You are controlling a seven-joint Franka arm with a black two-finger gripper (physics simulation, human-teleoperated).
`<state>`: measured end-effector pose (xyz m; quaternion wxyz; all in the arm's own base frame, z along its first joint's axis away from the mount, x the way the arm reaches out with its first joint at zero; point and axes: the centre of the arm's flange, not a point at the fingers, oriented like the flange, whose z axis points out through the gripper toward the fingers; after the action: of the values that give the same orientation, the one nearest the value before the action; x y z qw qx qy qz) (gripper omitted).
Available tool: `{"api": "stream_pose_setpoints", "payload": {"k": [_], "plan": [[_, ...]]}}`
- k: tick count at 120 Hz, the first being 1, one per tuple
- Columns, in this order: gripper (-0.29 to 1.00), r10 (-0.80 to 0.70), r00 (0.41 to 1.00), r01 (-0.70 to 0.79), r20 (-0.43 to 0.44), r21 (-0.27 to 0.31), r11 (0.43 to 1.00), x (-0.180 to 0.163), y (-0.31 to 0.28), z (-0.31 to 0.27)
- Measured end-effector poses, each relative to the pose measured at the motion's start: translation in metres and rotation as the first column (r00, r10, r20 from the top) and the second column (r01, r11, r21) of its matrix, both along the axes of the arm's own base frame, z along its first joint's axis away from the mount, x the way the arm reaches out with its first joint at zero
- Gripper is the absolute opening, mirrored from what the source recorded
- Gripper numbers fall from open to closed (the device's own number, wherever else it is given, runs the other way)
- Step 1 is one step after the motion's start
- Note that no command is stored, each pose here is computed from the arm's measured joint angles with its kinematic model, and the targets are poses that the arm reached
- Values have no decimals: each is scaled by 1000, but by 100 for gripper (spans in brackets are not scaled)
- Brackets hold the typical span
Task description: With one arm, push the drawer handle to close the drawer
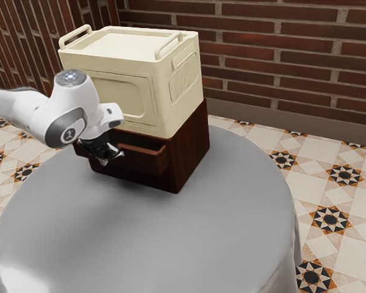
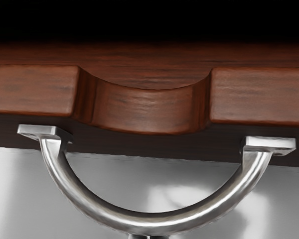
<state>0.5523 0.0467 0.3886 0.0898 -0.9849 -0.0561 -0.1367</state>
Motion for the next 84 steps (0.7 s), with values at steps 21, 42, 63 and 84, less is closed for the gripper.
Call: {"api": "stream_pose_setpoints", "payload": {"k": [21, 42, 63, 84], "plan": [[-8, -21, 999, 21, 50, 1, 1000, 9, -4, -2], [-9, -43, 995, 43, 86, 7, 999, 17, -7, -7], [-8, -59, 991, 57, 121, 16, 998, 25, -8, -4], [-8, -68, 987, 66, 143, 17, 998, 28, -8, -6]]}}
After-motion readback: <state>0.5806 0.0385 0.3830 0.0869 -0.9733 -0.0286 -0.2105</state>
